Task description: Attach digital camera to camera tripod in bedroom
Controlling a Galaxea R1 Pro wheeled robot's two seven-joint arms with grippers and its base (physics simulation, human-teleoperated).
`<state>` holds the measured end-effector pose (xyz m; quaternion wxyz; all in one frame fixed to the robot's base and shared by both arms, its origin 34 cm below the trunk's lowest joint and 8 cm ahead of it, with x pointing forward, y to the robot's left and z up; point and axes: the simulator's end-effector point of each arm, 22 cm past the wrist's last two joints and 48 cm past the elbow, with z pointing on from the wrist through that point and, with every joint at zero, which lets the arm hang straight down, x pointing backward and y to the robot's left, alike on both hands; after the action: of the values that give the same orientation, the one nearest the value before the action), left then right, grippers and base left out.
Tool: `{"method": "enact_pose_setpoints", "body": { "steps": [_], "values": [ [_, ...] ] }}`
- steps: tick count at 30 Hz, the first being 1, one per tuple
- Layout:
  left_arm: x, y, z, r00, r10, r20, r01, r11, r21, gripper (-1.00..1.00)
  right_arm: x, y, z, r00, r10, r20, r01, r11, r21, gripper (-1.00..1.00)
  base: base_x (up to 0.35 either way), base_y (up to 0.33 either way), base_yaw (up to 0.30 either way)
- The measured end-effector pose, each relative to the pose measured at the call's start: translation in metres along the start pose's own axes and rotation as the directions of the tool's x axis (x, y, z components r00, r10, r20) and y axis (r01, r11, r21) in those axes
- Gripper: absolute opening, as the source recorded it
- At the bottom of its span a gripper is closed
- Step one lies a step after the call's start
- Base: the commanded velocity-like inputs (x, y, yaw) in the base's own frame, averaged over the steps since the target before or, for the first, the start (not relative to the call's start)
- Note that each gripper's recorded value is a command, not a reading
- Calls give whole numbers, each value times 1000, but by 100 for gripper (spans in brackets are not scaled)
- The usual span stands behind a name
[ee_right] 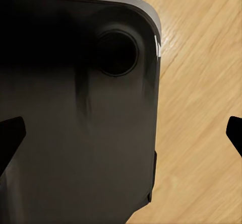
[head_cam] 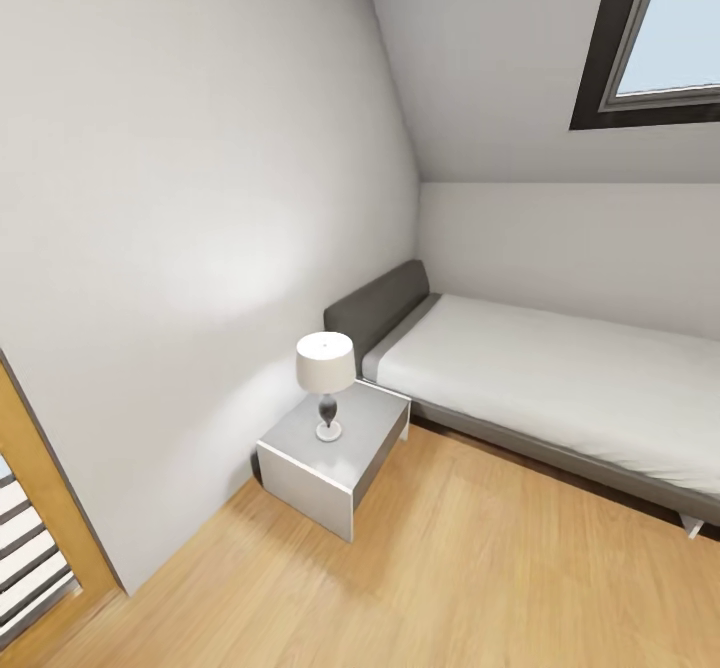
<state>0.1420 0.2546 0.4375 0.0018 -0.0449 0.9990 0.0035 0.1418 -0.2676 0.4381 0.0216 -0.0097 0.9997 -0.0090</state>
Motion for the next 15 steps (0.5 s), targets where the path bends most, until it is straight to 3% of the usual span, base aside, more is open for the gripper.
{"method": "enact_pose_setpoints", "body": {
  "steps": [6, 15],
  "values": [
    [0, 0, 0, 998, -58, -1, 58, 998, -1, 100, 0, 0, 0, 1000, 0, 0, 0, 1000, 1, 100, -174, 0, 0],
    [0, 0, 0, 997, -80, 0, 80, 997, -1, 100, 0, -1, 0, 1000, 0, 1, 0, 1000, 1, 100, -86, 0, 0]
  ]
}}
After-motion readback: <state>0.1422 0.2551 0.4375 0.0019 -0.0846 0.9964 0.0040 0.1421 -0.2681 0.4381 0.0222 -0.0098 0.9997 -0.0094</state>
